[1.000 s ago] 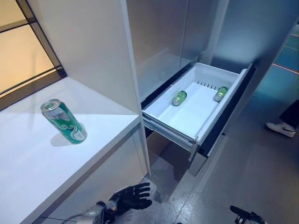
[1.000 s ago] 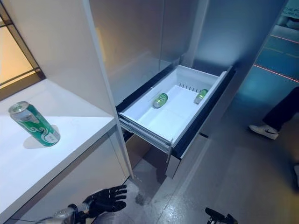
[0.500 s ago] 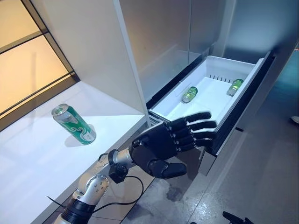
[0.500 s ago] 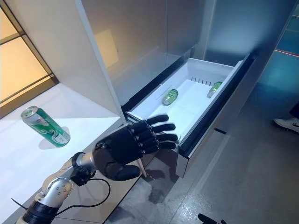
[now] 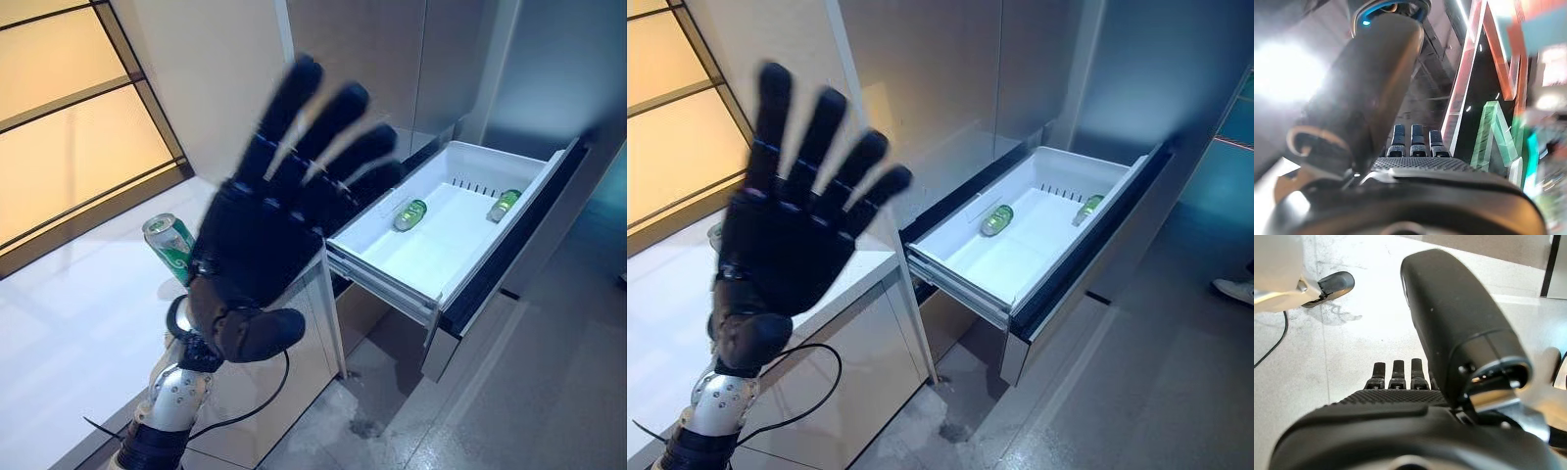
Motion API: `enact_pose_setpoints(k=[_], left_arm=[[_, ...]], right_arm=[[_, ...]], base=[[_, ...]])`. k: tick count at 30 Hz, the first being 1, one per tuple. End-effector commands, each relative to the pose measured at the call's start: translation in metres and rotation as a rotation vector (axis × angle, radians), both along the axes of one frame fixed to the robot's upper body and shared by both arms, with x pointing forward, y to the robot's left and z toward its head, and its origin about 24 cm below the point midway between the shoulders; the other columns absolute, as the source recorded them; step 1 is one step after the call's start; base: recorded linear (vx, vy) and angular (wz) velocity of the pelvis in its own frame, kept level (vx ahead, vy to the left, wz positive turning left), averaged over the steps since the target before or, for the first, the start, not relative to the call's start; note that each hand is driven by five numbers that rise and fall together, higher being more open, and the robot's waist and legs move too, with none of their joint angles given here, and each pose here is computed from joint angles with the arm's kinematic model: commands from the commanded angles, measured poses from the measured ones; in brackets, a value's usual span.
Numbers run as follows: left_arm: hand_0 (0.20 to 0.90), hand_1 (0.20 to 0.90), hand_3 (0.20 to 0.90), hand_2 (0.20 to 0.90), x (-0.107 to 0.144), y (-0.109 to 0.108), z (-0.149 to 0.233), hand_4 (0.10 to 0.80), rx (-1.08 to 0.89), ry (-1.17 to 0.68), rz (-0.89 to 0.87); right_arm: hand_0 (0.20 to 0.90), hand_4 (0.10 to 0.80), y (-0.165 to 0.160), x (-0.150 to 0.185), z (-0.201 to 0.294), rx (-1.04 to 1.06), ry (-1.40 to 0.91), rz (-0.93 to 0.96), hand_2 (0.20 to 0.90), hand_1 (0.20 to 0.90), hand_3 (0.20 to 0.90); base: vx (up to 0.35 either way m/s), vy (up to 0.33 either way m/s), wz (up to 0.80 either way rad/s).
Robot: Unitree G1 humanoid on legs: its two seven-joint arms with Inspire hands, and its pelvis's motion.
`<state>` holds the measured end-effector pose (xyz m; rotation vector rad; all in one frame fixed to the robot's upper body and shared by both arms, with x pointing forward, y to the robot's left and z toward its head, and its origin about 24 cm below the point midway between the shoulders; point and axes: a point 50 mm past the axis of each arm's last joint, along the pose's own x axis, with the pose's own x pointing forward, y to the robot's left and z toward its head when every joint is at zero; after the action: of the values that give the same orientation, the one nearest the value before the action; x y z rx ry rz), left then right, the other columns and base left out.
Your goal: Put drinks into fridge and close the fridge
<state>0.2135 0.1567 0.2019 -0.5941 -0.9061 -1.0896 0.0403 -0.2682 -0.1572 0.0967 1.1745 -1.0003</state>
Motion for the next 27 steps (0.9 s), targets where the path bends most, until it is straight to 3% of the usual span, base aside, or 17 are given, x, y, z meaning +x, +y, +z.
enact_pose_setpoints(k=[1, 2, 9, 14, 21, 27], left_arm=[[0.9, 0.9, 0.9, 0.9, -0.006, 0.024, 0.034, 0.8, -0.073, -0.175, 0.284], [0.9, 0.9, 0.9, 0.9, -0.006, 0.031, 0.034, 0.8, -0.071, -0.167, 0.435], [0.9, 0.9, 0.9, 0.9, -0.004, 0.065, 0.023, 0.8, -0.074, -0.05, 0.968], [0.9, 0.9, 0.9, 0.9, 0.003, 0.089, 0.01, 0.8, -0.017, 0.076, 1.244], [0.9, 0.9, 0.9, 0.9, 0.011, 0.114, -0.013, 0.8, 0.064, 0.257, 1.334], [0.9, 0.9, 0.9, 0.9, 0.019, 0.122, -0.03, 0.8, 0.15, 0.377, 1.3]], right_arm=[[0.9, 0.8, 0.007, 0.008, -0.001, -0.024, 0.021, 0.001, 0.9, 0.9, 0.9], [0.9, 0.8, 0.009, 0.005, -0.002, -0.018, 0.033, 0.003, 0.9, 0.9, 0.9], [0.9, 0.8, 0.014, -0.001, -0.004, 0.005, 0.074, 0.001, 0.9, 0.9, 0.9], [0.9, 0.8, 0.016, -0.001, -0.005, 0.015, 0.089, -0.002, 0.9, 0.9, 0.9], [0.9, 0.8, 0.015, 0.004, -0.004, 0.011, 0.093, -0.022, 0.9, 0.9, 0.9], [0.9, 0.8, 0.012, 0.008, -0.003, -0.002, 0.094, -0.041, 0.9, 0.9, 0.9]], base=[[0.0, 0.0, 0.0], [0.0, 0.0, 0.0], [-0.006, -0.006, 0.12], [0.001, -0.009, 0.06], [0.007, 0.002, 0.07], [0.012, 0.001, 0.01]])
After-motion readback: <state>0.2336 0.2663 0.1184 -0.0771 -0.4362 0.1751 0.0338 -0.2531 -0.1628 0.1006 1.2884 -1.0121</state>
